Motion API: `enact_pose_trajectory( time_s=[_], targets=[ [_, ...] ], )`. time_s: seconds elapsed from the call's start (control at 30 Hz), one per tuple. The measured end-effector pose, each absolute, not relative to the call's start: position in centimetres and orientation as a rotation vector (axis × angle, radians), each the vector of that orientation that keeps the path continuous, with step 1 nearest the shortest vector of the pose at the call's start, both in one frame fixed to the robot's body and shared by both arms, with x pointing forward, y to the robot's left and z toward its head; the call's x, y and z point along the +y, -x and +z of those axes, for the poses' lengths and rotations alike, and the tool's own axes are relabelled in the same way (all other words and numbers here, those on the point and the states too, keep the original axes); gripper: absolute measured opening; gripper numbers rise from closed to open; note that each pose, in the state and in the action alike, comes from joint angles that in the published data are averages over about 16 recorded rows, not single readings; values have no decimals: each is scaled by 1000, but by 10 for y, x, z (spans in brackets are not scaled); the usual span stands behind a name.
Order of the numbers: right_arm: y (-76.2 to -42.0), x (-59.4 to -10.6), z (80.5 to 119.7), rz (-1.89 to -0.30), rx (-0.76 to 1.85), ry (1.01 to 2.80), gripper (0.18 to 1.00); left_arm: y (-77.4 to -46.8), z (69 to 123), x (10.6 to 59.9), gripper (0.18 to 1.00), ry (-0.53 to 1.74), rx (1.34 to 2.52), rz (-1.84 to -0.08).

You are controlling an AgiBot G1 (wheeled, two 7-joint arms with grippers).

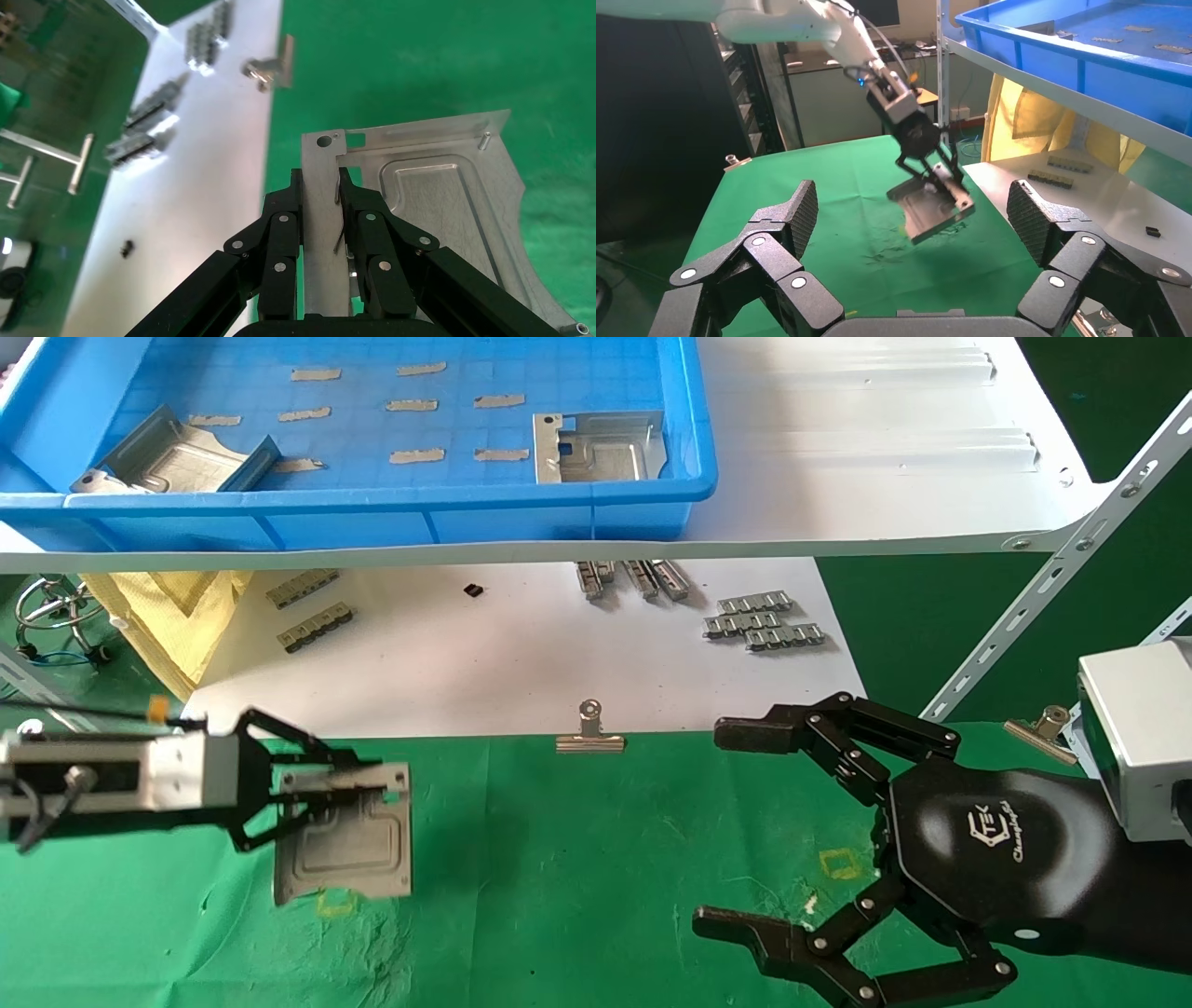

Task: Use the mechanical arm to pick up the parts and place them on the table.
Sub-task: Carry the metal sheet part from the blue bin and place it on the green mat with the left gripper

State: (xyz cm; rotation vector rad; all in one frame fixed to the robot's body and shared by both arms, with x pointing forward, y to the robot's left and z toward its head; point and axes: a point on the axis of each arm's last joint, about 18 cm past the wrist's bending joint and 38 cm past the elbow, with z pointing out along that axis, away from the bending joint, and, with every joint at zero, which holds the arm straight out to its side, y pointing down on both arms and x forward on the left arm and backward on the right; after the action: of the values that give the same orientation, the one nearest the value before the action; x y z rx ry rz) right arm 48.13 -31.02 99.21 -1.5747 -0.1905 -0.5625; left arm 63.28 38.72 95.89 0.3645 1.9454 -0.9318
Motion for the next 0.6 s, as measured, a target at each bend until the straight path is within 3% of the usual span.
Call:
enact_pose_trajectory(
  time_s=[0.6],
  targets=[
    [-481,-310,992,-562,-190,1575,1001,-646,935,395,261,-317,1946,-864]
  ],
)
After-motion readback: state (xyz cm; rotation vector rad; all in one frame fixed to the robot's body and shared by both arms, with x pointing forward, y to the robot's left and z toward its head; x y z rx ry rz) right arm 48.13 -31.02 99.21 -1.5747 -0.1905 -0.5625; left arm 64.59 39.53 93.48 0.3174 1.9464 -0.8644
